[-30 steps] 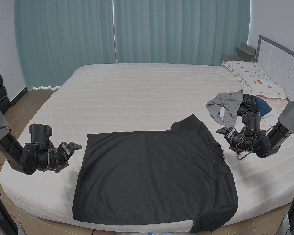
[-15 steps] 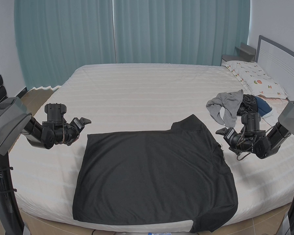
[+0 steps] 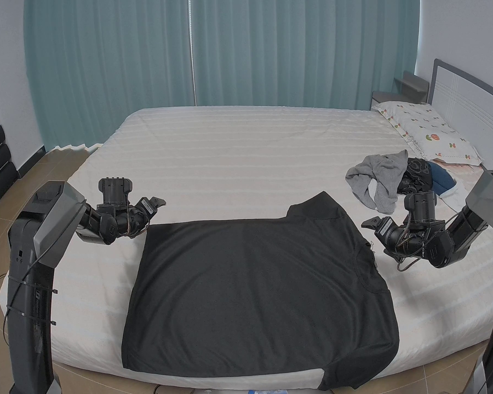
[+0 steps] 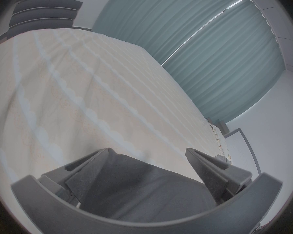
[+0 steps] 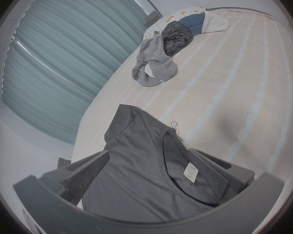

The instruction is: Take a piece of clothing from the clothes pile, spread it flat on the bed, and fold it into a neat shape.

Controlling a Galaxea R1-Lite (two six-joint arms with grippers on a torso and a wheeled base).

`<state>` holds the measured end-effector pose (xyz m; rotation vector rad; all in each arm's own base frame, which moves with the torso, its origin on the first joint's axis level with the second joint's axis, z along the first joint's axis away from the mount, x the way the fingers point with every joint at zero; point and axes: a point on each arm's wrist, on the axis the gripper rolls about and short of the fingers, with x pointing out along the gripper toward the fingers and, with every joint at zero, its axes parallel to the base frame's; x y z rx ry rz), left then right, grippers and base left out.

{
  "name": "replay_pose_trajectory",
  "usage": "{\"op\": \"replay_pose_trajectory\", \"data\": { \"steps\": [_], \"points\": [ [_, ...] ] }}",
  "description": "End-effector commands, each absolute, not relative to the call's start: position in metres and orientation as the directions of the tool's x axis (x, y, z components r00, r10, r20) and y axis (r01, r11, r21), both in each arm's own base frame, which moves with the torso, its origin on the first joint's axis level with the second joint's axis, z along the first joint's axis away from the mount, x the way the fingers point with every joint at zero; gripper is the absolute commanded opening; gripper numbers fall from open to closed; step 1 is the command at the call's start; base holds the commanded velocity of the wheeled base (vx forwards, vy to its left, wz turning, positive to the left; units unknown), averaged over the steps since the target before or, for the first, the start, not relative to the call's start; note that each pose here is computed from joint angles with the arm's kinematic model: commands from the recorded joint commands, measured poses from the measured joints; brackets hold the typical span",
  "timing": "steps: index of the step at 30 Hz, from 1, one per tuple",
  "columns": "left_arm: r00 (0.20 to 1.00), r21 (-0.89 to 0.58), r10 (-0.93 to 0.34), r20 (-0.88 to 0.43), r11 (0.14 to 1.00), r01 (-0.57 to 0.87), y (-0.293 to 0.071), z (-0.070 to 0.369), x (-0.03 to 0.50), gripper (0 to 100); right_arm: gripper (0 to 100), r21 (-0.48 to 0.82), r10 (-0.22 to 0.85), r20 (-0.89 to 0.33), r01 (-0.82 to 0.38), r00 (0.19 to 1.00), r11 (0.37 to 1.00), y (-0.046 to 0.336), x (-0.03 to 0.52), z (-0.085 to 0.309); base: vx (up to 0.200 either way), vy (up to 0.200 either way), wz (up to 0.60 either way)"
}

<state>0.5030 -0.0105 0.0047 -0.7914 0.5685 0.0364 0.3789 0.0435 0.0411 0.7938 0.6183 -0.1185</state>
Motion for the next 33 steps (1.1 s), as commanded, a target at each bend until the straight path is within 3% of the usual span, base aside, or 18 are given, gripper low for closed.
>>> {"op": "replay_pose_trajectory", "data": {
  "steps": [1, 9, 10, 18, 33],
  "points": [
    [0.845, -0.659, -0.178, -0.505, 0.711, -0.244, -0.012, -0.009, 0.508, 100, 100, 0.627, 0.13, -0.568, 0.325, 0.813, 0.708, 0.046, 0.379, 0.037, 0.0, 0.0, 0.0],
    [0.839, -0.653, -0.175, -0.515, 0.714, -0.252, -0.012, -0.016, 0.51, 100, 100, 0.625, 0.143, -0.572, 0.316, 0.808, 0.714, 0.053, 0.378, 0.036, 0.0, 0.0, 0.0],
    [0.84, -0.653, -0.175, -0.514, 0.714, -0.251, -0.012, -0.015, 0.51, 0, 100, 0.625, 0.145, -0.572, 0.314, 0.808, 0.714, 0.053, 0.378, 0.036, 0.0, 0.0, 0.0],
    [0.84, -0.65, -0.163, -0.517, 0.714, -0.261, -0.01, -0.018, 0.51, 0, 100, 0.626, 0.144, -0.57, 0.315, 0.809, 0.714, 0.053, 0.378, 0.037, 0.0, 0.0, 0.0],
    [0.879, -0.613, -0.017, -0.477, 0.723, -0.318, 0.001, -0.023, 0.526, 0, 100, 0.628, 0.138, -0.568, 0.319, 0.811, 0.71, 0.05, 0.38, 0.036, 0.0, 0.0, 0.0]
  ]
}}
